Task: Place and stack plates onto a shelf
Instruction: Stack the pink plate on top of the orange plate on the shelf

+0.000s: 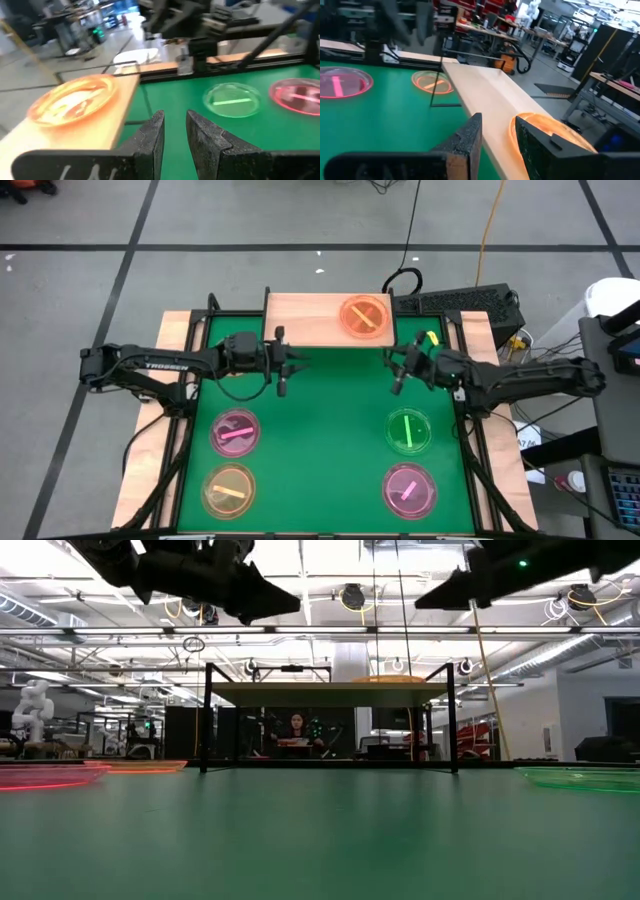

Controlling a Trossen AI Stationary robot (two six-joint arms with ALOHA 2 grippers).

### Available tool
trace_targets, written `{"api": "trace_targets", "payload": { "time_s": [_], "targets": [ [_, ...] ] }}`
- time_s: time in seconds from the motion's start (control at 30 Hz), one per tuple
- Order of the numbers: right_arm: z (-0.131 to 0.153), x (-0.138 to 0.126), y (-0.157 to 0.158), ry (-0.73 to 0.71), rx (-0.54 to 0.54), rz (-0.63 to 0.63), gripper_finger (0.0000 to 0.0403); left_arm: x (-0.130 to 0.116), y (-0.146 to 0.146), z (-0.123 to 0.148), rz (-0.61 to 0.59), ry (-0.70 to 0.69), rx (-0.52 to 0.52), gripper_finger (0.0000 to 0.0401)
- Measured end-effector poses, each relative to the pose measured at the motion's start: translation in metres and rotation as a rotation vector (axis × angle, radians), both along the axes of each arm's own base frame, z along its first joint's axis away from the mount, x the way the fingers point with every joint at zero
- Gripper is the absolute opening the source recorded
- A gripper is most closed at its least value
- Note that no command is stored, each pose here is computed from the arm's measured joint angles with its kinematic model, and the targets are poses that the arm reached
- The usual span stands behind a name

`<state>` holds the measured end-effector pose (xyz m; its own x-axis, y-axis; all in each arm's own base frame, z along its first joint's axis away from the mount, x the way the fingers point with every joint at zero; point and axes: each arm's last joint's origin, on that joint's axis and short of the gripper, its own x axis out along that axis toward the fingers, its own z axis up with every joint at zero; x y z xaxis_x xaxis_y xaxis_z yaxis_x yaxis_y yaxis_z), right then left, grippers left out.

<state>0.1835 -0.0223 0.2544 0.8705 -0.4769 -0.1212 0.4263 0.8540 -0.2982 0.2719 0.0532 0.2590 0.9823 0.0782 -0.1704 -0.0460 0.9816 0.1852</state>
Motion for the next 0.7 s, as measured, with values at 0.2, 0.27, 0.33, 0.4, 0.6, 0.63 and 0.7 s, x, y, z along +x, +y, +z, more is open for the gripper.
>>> {"api": "trace_targets", "payload": {
  "time_s": [0.2, 0.27, 0.33, 0.4, 0.6, 0.63, 0.7],
  "targets": [
    [-0.012, -0.016, 0.004, -0.075, -0.015, 0.018, 0.0100, 0.004, -0.014, 0.046, 0.097, 0.163, 0.146, 0.0088],
    [-0.013, -0.020, 0.004, -0.090, -0.018, 0.018, 0.0100, 0.001, -0.020, 0.057, 0.114, 0.286, 0.166, 0.0088],
    [-0.012, -0.023, 0.004, -0.102, -0.025, 0.018, 0.0100, 0.000, -0.029, 0.069, 0.092, 0.355, 0.148, 0.0088],
    [-0.011, -0.025, 0.004, -0.112, -0.027, 0.018, 0.0100, -0.002, -0.038, 0.075, 0.074, 0.413, 0.103, 0.0088],
    [-0.009, -0.027, 0.004, -0.128, -0.027, 0.021, 0.0100, -0.018, -0.065, 0.056, 0.050, 0.667, -0.030, 0.0088],
    [-0.009, -0.027, 0.004, -0.128, -0.027, 0.021, 0.0100, -0.021, -0.069, 0.050, 0.056, 0.701, -0.056, 0.0088],
    [-0.008, -0.027, 0.004, -0.138, -0.023, 0.021, 0.0100, -0.024, -0.077, 0.035, 0.067, 0.745, -0.105, 0.0088]
  ]
}}
